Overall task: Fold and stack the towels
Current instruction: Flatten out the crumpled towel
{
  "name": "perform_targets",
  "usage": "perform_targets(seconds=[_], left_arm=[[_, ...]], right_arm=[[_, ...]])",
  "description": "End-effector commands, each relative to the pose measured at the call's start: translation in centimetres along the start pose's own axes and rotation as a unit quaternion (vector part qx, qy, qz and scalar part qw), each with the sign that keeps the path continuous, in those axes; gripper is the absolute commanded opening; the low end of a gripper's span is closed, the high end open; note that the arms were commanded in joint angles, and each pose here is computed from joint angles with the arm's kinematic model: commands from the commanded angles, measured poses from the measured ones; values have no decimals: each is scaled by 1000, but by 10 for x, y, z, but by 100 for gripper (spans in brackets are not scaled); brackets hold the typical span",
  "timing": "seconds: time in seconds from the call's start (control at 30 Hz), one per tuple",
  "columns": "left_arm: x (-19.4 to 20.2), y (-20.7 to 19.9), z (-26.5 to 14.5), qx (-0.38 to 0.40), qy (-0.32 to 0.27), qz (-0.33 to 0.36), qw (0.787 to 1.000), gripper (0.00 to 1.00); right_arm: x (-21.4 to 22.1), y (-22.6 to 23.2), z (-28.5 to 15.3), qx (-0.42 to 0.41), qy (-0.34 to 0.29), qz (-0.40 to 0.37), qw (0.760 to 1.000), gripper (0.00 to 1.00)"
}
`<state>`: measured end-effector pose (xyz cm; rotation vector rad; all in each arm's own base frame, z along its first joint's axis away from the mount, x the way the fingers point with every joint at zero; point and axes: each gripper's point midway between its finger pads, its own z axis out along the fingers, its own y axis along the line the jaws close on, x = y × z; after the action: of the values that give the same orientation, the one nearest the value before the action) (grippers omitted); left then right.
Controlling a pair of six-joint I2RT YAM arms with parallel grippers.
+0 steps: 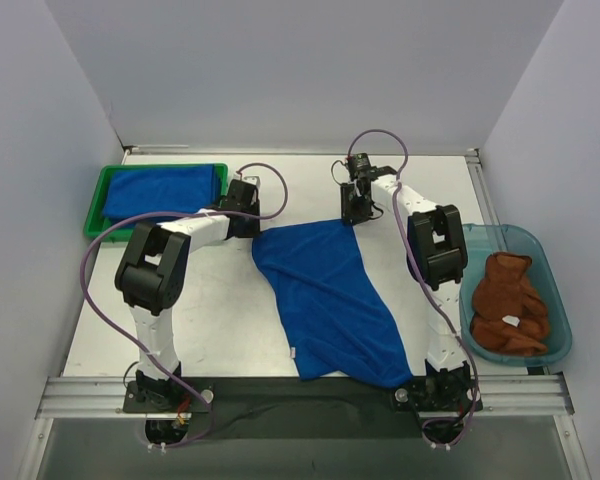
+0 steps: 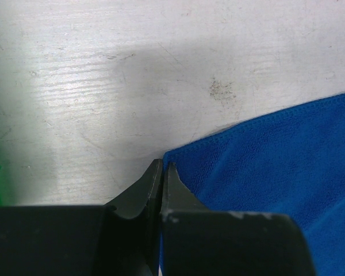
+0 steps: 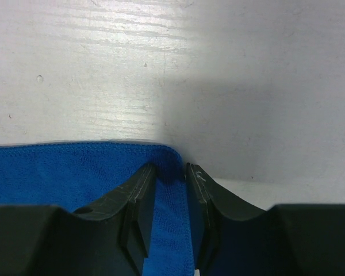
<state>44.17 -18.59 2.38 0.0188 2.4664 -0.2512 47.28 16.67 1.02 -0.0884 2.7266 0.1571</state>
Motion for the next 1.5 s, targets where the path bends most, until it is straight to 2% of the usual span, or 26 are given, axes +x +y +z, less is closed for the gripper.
perform_targets(seconds=[0.0, 0.1, 0.2, 0.23, 0.33, 0.53, 0.8, 1.1, 1.27, 1.47], left_arm=[[-10, -3, -4, 6, -7, 9, 1000, 0], [-11, -3, -4, 6, -8, 9, 1000, 0], [-10, -3, -3, 7, -7, 10, 1000, 0], [-11, -3, -4, 8, -7, 10, 1000, 0], [-10, -3, -4, 7, -6, 12, 1000, 0], [-19, -1, -8, 4, -17, 15, 1000, 0], [-78, -22, -41, 45, -98, 39, 993, 0], [-178, -52, -128, 80, -226, 72, 968, 0], [-254, -75, -227, 110, -336, 82, 932, 0], [-288, -92, -339, 157, -422, 93, 888, 0]], right_arm=[[45, -20, 24, 35, 83, 15, 996, 29], [45, -17, 24, 30, 88, 15, 996, 29], [46, -13, 25, 20, 93, 11, 995, 17], [44, -11, 24, 18, 91, 8, 996, 9], [44, -10, 25, 13, 91, 3, 996, 0], [26, -17, 14, 20, 66, -5, 998, 0], [-47, -17, -60, 15, -76, -19, 997, 0], [-115, -13, -179, 0, -261, -15, 965, 0], [-146, -15, -273, 3, -361, -18, 932, 0], [-149, -18, -379, -1, -457, -30, 889, 0]])
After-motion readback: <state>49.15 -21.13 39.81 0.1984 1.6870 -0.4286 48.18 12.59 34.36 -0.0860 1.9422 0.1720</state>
